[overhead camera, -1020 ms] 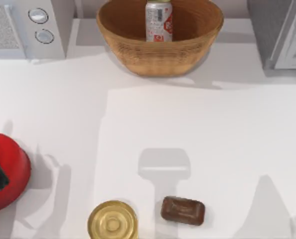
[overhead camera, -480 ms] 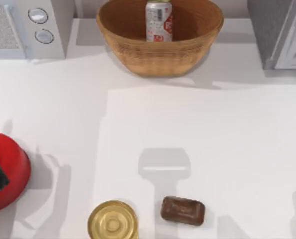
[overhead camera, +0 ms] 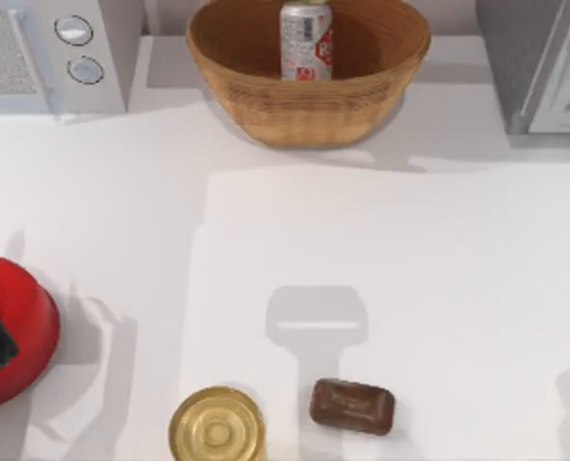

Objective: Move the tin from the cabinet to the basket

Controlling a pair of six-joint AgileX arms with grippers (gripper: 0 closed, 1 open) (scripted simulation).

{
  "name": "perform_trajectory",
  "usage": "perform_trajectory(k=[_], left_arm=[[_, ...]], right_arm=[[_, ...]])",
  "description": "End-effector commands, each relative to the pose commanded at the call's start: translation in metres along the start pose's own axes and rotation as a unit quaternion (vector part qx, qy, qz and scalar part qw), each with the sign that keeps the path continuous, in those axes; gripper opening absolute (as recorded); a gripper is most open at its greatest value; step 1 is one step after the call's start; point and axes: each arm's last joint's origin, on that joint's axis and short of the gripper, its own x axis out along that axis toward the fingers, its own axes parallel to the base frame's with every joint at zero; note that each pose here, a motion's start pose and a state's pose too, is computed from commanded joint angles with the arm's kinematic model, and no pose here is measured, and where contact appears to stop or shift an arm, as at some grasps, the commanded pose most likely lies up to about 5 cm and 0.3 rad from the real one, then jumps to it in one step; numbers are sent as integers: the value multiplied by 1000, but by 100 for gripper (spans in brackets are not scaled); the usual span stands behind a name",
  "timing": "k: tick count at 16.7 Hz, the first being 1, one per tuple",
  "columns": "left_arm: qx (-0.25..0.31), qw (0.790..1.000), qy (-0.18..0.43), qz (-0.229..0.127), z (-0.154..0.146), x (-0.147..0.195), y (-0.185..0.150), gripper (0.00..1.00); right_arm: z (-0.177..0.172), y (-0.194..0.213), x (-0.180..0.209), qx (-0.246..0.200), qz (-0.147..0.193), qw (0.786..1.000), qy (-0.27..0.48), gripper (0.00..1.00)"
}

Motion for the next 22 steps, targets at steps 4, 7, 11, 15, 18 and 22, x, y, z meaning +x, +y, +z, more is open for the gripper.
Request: perform_trajectory(k=[4,7,11,15,18,22], left_arm=[[0,1000,0,0,0,0,0,100],[0,1000,0,0,0,0,0,100],[0,1000,0,0,0,0,0,100],[0,1000,0,0,0,0,0,100],[0,1000,0,0,0,0,0,100],[0,1000,0,0,0,0,0,100]], right_arm=[[1,3,6,-2,-3,1000,-2,100],[4,20,27,-4,-6,1000,-5,100],[6,70,72,-1,-9,1000,-8,100],[6,150,104,3,-7,1000,-6,100],[4,215,105,3,-3,1000,-4,100],[2,276,87,2,-1,1000,-2,100]])
